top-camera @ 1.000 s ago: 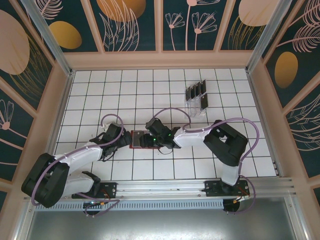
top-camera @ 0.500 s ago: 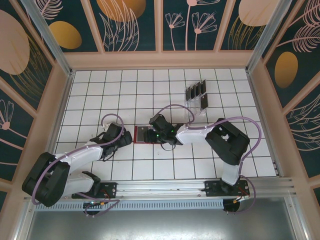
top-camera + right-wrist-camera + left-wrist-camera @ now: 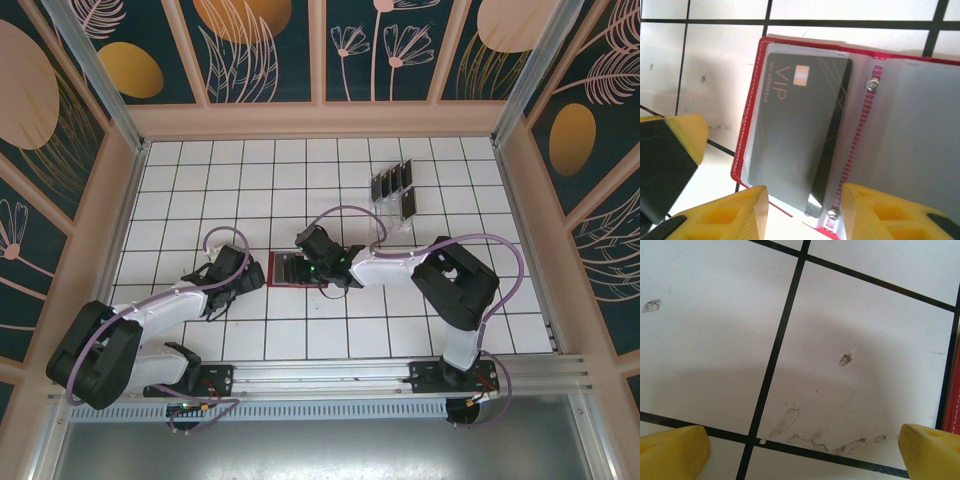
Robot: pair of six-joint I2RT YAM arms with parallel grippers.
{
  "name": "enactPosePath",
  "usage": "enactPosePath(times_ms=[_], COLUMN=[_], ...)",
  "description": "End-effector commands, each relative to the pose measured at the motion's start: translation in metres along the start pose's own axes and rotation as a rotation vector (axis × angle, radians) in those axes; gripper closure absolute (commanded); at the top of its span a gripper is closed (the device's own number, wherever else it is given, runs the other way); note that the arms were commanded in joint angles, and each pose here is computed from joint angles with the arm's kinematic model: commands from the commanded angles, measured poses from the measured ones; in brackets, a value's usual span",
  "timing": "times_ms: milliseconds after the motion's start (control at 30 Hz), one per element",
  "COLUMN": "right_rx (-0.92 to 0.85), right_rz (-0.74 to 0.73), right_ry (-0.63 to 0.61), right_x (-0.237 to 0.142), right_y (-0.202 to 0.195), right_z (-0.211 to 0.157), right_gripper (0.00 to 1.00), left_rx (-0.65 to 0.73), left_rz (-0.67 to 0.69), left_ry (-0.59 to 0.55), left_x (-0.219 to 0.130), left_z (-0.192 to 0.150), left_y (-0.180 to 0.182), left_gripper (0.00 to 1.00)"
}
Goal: Put the credit cards into the card holder
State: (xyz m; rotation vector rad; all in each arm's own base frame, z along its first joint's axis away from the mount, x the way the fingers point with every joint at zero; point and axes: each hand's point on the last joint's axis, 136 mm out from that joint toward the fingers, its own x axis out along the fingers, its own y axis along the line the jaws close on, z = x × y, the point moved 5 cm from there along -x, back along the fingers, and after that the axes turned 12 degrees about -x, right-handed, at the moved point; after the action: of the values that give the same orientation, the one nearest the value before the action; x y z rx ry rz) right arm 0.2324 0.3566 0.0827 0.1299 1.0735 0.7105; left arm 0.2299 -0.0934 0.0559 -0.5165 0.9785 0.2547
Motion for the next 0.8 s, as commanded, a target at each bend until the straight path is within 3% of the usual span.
enactPosePath(times_ms=[0,767], right_rx=[-0.013,-0.026], right_rz=[0.004,0.051], right_ry=[0.012,0.039], right_x=[0.006,0.022], right_y=[0.004,0.022], right_z=[0.0,0.002], right_gripper=[0.57,0.59], left_rx=[0.008,0.014], left_rz=[-0.034,-0.041], left_ry=[0.099,0.123], left_x=[0.011,0.016], left_z=[-0.018,-0.026], left_y=[-0.001,0.0], left_gripper=[0.02,0.01])
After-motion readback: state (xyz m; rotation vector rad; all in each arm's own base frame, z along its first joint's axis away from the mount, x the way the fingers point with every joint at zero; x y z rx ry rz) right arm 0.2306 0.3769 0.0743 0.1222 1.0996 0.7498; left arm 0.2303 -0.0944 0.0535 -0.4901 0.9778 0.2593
